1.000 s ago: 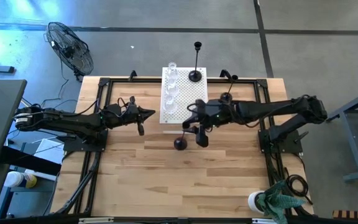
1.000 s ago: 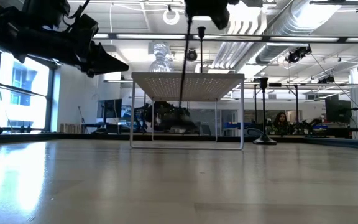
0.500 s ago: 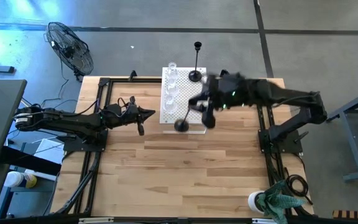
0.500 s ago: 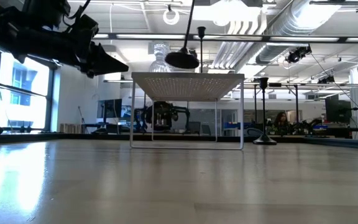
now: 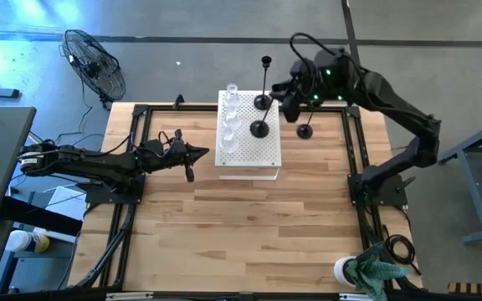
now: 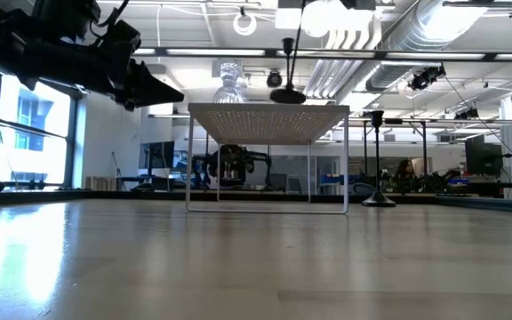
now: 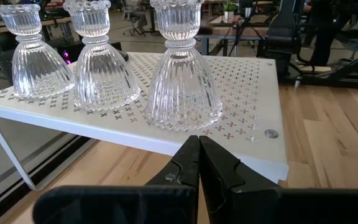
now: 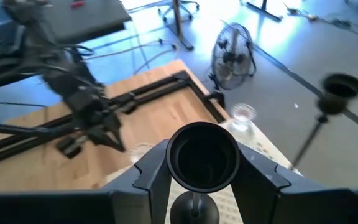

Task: Pick & Place candle stick holders
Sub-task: Put the bottom black candle holder on the shelf aligned with the other black candle holder

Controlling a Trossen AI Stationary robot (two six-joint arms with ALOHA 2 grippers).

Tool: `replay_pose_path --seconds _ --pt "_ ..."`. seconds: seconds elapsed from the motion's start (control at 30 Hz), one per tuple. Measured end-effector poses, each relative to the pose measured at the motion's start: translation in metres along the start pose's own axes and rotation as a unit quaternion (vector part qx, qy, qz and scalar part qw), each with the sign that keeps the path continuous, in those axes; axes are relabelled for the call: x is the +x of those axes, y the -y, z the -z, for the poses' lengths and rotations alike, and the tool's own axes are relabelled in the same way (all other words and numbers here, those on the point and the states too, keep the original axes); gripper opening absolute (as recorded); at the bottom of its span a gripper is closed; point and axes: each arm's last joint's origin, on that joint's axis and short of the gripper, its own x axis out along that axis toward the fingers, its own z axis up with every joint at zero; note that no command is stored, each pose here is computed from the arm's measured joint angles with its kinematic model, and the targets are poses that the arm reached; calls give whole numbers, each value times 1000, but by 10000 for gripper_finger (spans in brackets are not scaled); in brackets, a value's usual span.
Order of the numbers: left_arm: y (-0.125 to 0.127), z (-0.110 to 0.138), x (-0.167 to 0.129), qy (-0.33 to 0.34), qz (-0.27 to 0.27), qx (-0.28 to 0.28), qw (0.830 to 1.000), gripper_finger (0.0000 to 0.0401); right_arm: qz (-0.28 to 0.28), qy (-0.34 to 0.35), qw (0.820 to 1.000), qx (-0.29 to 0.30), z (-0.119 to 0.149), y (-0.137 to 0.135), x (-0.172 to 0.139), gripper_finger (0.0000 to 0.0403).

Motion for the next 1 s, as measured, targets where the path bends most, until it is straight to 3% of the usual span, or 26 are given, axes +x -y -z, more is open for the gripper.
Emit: replay_pose_path --seconds 0.2,0.4,0.63,1.0 --pt "0 0 0 2 0 0 1000 1 28 -10 999 17 5 32 9 134" --pt "0 -1 0 3 0 -1 1000 1 38 -7 999 20 4 47 13 134" --pt "0 0 0 1 0 0 1000 1 38 -35 999 10 10 54 38 134" --pt "0 0 0 1 0 0 1000 1 40 -35 999 0 10 56 39 134"
